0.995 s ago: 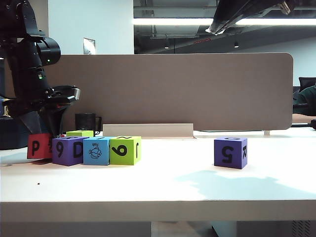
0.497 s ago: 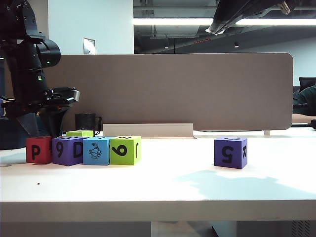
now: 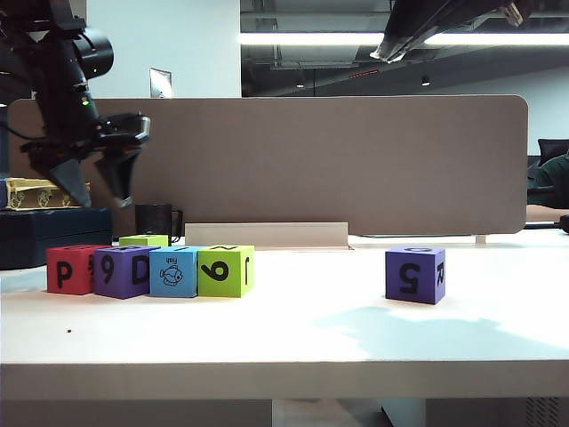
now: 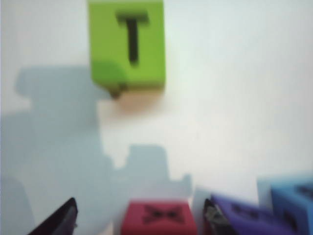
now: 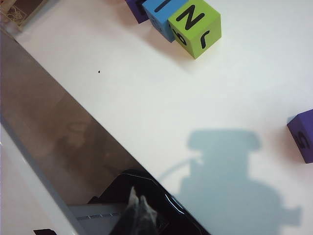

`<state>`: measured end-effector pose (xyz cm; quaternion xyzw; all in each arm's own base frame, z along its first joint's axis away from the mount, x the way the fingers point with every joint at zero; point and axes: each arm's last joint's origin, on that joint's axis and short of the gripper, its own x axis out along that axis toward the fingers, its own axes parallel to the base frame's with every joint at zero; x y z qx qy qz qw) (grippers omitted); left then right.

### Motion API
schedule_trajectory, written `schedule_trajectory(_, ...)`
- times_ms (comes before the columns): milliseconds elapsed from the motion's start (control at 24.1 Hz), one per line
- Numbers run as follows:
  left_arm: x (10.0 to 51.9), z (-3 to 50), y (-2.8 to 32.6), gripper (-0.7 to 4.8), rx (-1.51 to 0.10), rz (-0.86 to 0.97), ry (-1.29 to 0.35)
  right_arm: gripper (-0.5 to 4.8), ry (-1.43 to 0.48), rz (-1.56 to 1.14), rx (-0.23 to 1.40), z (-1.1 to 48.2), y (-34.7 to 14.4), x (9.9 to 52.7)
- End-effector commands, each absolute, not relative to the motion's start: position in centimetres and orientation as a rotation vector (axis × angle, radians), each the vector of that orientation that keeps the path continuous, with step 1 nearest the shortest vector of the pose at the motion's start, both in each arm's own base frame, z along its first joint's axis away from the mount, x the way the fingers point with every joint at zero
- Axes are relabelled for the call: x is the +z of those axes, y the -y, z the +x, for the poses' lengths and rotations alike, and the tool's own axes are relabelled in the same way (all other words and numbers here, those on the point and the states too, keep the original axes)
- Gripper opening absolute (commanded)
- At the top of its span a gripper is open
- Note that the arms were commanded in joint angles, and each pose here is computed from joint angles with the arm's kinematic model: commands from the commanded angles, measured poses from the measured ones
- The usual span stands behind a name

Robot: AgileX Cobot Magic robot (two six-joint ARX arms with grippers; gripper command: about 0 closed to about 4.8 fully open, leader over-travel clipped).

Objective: Select the appropriate blocks from the scattered letter blocks on the table and arrange them in a row to spell out "TURING".

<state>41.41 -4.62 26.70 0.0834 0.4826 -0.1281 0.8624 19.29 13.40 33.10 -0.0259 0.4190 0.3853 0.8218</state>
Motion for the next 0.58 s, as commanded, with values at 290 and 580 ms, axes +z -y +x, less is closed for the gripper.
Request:
schedule_trajectory(290, 25.9, 45.1, 5.1, 4.41, -0.264, 0.118, -0.74, -0.01, -0.881, -0.055, 0.826, 19.3, -13.4, 33.3)
schedule_trajectory(580, 22.4, 47.1, 5.3, 4.4, -0.259, 0.123, -0.735, -0.01, -0.895, -0.056, 0.824, 19.2, -13.4, 33.2)
